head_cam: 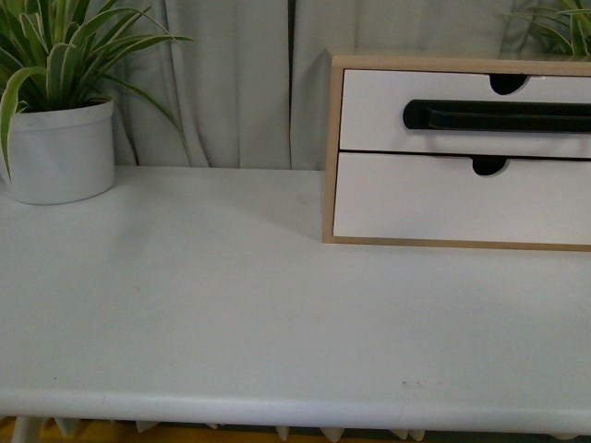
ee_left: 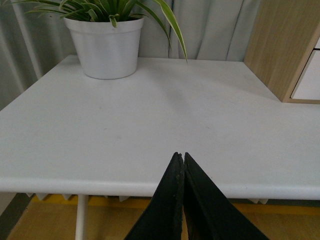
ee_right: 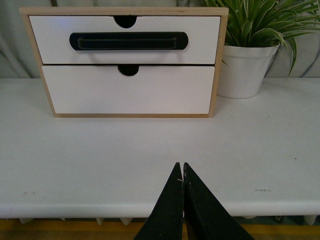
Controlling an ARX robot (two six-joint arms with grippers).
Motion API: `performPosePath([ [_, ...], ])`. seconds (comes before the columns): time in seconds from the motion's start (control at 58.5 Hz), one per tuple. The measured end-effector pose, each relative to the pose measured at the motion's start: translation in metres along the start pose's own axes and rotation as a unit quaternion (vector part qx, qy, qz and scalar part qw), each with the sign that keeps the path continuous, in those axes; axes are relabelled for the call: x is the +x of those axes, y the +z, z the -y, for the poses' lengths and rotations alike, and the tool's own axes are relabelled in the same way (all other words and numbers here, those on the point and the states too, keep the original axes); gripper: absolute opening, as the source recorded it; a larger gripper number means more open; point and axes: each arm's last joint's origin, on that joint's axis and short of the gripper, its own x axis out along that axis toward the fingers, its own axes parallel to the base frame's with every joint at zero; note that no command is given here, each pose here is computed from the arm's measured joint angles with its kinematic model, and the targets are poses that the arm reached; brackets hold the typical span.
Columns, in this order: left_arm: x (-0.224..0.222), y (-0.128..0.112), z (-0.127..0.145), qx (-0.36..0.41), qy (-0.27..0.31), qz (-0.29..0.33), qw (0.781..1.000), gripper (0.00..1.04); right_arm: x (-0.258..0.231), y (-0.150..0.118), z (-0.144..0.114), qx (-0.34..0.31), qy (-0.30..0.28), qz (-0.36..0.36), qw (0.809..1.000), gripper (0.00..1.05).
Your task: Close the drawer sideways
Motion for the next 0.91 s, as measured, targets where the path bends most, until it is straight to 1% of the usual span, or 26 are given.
performPosePath([
  [0.085,-0.0024,0.0017,0.0000,0.000,0.000,0.013,1.000,0.04,0.0000,0.0000,0.0000,0.000,0.000,0.000,1.000,0.01],
  [0.222,-0.0025,0.0015,0.0000,0.000,0.000,0.012,1.000,0.04,0.0000,0.0000,0.0000,0.000,0.000,0.000,1.000,0.01],
  [0.239,-0.0025,0.0016,0.0000,-0.001,0.000,0.012,1.000,0.06,0.0000,0.0000,0.0000,0.000,0.000,0.000,1.000,0.05],
  [0.274,-0.0026,0.0015,0.0000,-0.001,0.000,0.012,1.000,0.15,0.0000,0.0000,0.0000,0.000,0.000,0.000,1.000,0.12],
  [0.308,-0.0026,0.0015,0.0000,-0.001,0.000,0.012,1.000,0.20,0.0000,0.0000,0.0000,0.000,0.000,0.000,1.000,0.19],
  [0.41,-0.0026,0.0015,0.0000,-0.001,0.000,0.012,1.000,0.38,0.0000,0.0000,0.0000,0.000,0.000,0.000,1.000,0.35],
  [0.479,-0.0026,0.0015,0.0000,-0.001,0.000,0.012,1.000,0.49,0.0000,0.0000,0.0000,0.000,0.000,0.000,1.000,0.48],
  [0.615,-0.0026,0.0015,0.0000,-0.001,0.000,0.012,1.000,0.84,0.0000,0.0000,0.0000,0.000,0.000,0.000,1.000,0.81],
  [0.632,-0.0026,0.0015,0.0000,-0.001,0.000,0.012,1.000,0.88,0.0000,0.0000,0.0000,0.000,0.000,0.000,1.000,0.86],
  [0.684,-0.0026,0.0015,0.0000,-0.001,0.000,0.012,1.000,0.98,0.0000,0.0000,0.0000,0.000,0.000,0.000,1.000,0.97],
  [0.701,-0.0026,0.0015,0.0000,-0.001,0.000,0.012,1.000,1.00,0.0000,0.0000,0.0000,0.001,0.000,0.000,1.000,0.97],
  [0.769,-0.0026,0.0015,0.0000,-0.001,0.000,0.012,1.000,0.98,0.0000,0.0000,0.0000,0.001,0.000,0.000,1.000,0.95],
  [0.906,-0.0026,0.0015,0.0000,-0.001,0.000,0.012,1.000,0.98,0.0000,0.0000,0.0000,0.001,0.000,0.000,1.000,0.95],
])
